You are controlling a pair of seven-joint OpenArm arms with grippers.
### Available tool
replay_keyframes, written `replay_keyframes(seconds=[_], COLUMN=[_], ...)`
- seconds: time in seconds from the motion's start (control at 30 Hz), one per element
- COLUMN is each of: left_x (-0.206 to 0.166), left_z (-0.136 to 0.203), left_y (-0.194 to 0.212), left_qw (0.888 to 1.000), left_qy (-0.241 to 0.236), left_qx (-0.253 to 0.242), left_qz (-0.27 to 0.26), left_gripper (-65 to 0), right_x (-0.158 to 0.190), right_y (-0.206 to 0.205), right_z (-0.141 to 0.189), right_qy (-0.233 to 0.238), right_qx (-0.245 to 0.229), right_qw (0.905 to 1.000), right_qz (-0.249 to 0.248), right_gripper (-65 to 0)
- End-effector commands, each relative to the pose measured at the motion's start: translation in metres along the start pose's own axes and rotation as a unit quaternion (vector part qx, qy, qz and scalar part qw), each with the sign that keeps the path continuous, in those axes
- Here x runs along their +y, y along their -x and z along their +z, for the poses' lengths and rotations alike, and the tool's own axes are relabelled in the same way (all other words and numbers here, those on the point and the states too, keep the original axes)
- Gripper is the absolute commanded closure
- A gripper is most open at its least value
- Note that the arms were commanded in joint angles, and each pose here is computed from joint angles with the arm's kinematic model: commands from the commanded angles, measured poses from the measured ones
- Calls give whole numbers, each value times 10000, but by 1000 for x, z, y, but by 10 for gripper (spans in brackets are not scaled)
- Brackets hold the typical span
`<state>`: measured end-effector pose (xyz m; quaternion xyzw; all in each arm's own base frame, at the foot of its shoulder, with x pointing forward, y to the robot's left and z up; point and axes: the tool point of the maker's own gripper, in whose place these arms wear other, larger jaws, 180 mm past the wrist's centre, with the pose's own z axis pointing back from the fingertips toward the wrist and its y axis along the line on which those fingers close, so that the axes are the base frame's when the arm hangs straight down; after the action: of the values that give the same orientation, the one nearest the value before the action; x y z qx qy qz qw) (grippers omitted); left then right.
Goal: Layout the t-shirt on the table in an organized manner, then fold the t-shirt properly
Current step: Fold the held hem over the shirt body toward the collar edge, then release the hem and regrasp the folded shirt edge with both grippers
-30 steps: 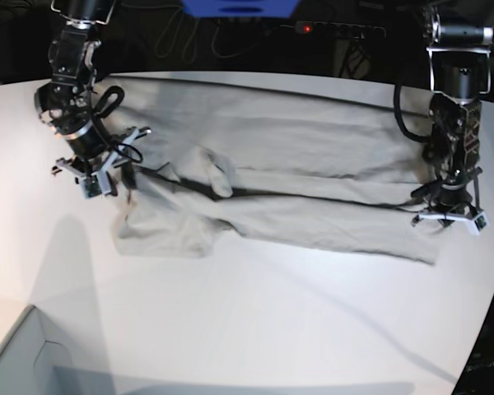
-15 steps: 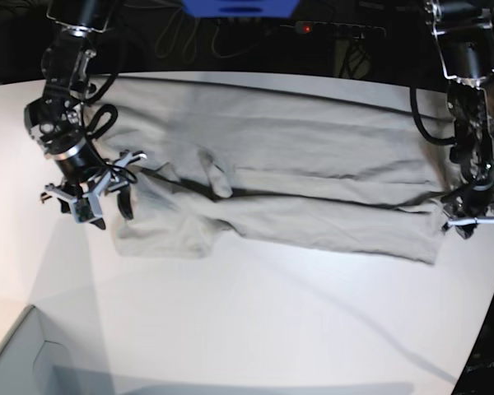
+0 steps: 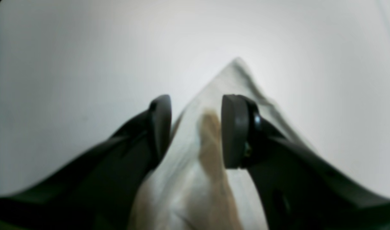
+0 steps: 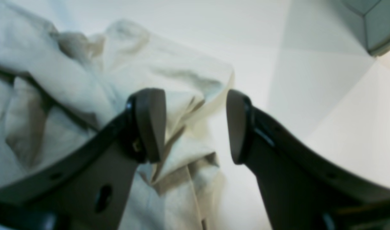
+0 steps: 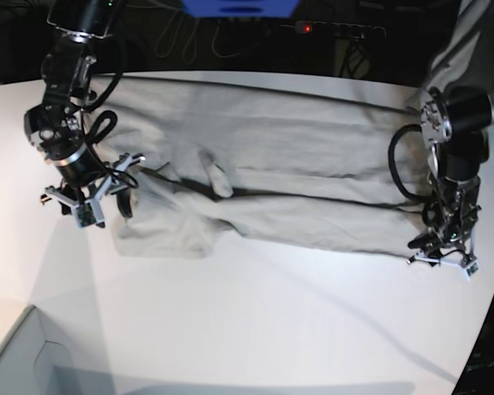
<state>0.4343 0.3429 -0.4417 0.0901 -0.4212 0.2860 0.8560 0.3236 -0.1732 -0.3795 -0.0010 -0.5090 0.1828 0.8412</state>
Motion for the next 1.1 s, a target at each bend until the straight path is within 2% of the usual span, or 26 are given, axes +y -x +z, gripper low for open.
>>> replay_keyframes(seconds=[0.0, 0.1, 0.37, 0.43, 0.57, 0.7, 0.83, 0.93, 1.07], left_x=[-6, -8, 23, 30, 38, 43, 43, 43, 39], left_z=[0, 0, 5, 6, 8, 10, 13, 16, 18], left_y=[-19, -8, 46, 56, 68, 75, 68, 58, 50], left_qw=[9996, 9993, 9989, 9985, 9979, 9976, 9980, 9981, 9982], left_qy=[29, 30, -172, -219, -273, -302, -264, -227, -176], left_qx=[-266, -268, 156, 233, 324, 380, 191, 73, 193], left_qz=[-64, -252, -400, -447, -483, -498, -535, -561, -546], left_gripper=[-252, -252, -243, -198, 0, -18, -19, -19, -19], right_x=[-6, -6, -7, -6, -10, -10, -10, -7, -7], right_y=[-19, -20, -20, -18, -26, -26, -30, -26, -31], right_z=[0, 0, -1, -1, -4, -4, -7, -26, -59], right_qy=[47, 51, 41, 31, 66, 59, 52, -78, -268], right_qx=[-299, -306, -314, -282, -360, -362, -404, -327, -242], right_qw=[9995, 9995, 9995, 9996, 9993, 9993, 9992, 9993, 9984], right_qz=[40, 42, 62, 50, 62, 65, 47, -156, -428], right_gripper=[-309, -309, -309, -309, -309, -309, -310, -311, -311])
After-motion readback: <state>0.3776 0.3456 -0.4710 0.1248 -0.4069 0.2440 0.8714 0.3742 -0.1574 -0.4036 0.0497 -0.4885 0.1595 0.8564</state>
